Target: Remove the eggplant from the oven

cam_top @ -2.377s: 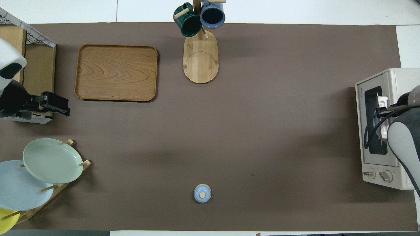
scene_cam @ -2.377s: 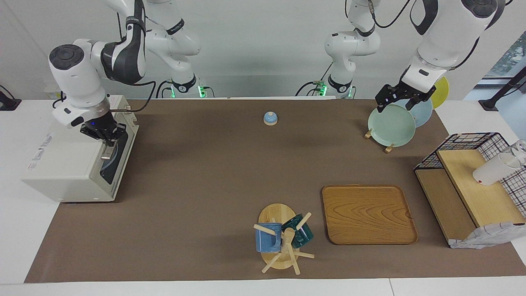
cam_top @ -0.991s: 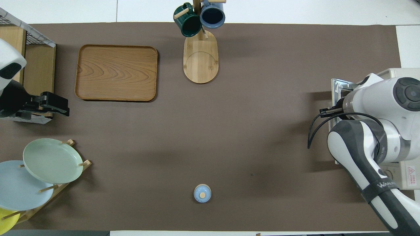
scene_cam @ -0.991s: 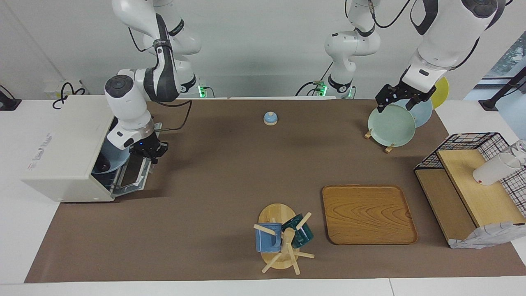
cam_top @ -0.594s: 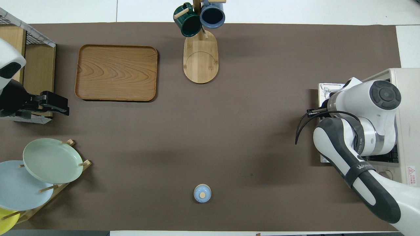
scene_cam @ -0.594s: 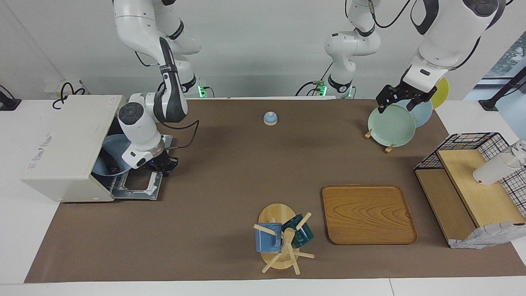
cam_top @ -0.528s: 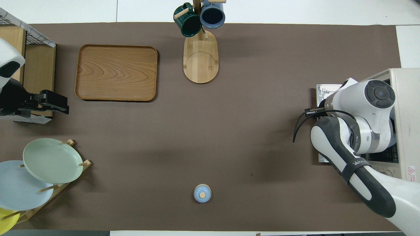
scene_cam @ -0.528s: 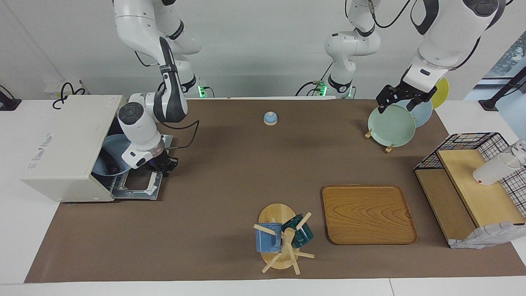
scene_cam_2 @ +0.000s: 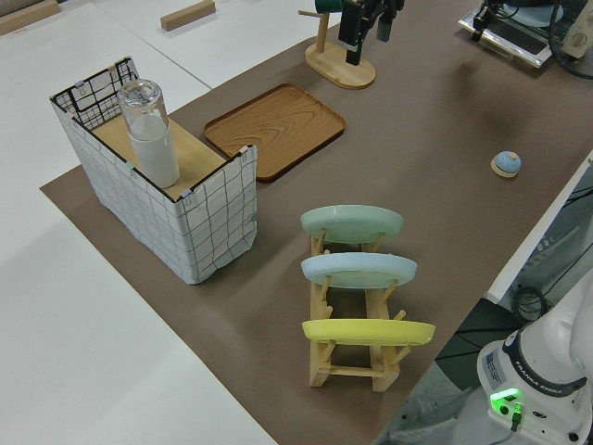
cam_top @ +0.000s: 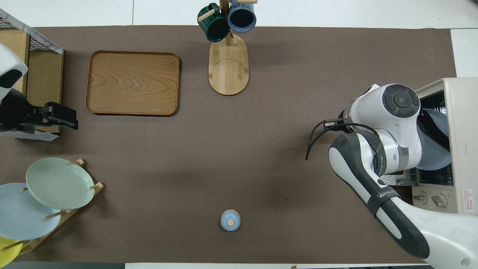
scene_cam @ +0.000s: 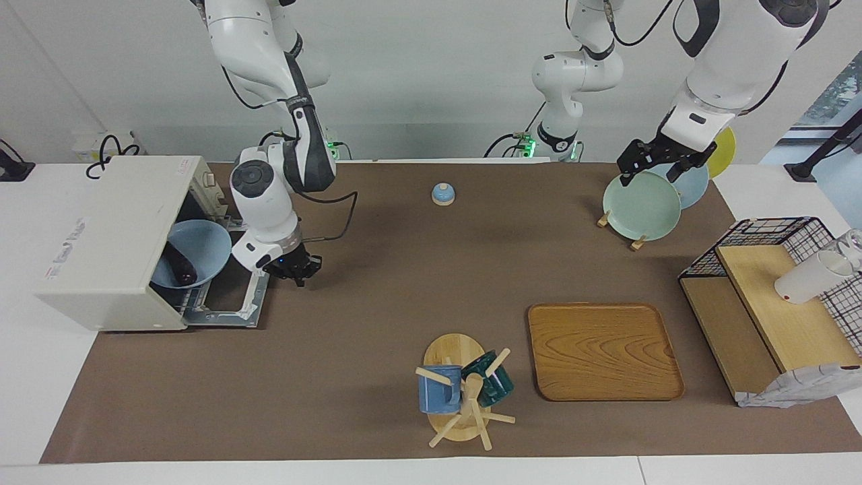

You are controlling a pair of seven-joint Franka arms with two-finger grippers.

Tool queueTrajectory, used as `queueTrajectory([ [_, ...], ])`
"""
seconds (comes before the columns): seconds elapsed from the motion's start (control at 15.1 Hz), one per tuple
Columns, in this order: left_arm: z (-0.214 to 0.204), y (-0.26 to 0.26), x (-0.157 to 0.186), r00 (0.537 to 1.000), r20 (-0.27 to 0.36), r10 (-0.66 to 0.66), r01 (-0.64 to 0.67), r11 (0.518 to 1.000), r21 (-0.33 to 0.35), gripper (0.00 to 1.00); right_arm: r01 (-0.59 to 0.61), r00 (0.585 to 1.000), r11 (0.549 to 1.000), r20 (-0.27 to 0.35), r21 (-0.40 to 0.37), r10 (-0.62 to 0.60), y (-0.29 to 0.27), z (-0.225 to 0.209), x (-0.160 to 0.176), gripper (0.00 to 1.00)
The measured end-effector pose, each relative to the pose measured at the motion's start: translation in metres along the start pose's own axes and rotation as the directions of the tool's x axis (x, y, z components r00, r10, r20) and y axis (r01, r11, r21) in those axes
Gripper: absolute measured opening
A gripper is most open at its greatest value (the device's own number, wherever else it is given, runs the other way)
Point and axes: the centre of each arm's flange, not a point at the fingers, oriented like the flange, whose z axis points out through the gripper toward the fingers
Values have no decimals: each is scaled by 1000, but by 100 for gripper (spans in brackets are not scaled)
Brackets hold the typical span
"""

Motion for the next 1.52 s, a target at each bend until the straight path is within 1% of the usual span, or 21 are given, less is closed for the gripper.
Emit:
queueTrajectory([
  [0.07, 0, -5, 1, 1000, -2, -9, 9, 1000, -1, 100, -16, 1000, 1000, 20, -18, 17, 6, -20, -1, 26],
  [0.2, -1, -16, 3, 1000, -4, -31, 31, 1000, -3, 100, -47, 998, 994, 45, -104, 52, 22, -53, -7, 45],
  [0.26, -1, -20, 3, 999, -5, -37, 37, 999, -4, 100, -63, 997, 990, 46, -130, 69, 34, -63, -9, 46],
  [0.46, -1, -20, 3, 999, -7, -38, 38, 999, -4, 100, -107, 993, 980, 39, -167, 115, 71, -74, -11, 46],
  [0.59, -1, -20, 3, 999, -8, -38, 38, 999, -4, 100, -106, 994, 977, 16, -186, 111, 76, -79, -12, 46],
  [0.66, -1, -20, 3, 999, -8, -38, 38, 999, -4, 100, -101, 995, 978, -4, -181, 102, 78, -74, -12, 46],
  [0.79, -1, -20, 4, 999, -8, -38, 38, 999, -4, 100, -79, 997, 983, -32, -168, 75, 90, -50, -18, 46],
  [0.99, -1, -20, 4, 999, -9, -38, 37, 999, -4, 100, -60, 998, 985, -20, -160, 58, 116, -20, -29, 46],
  [1.12, -1, -19, 3, 999, -9, -36, 36, 999, -4, 100, -57, 998, 986, -14, -158, 56, 122, -14, -33, 46],
  [1.25, -1, -18, 3, 999, -9, -34, 34, 999, -4, 100, -57, 998, 986, -30, -154, 53, 123, -10, -35, 45],
  [1.52, -1, -15, 3, 1000, -12, -29, 29, 1000, -4, 100, -60, 998, 987, -39, -151, 55, 125, -5, -38, 43],
])
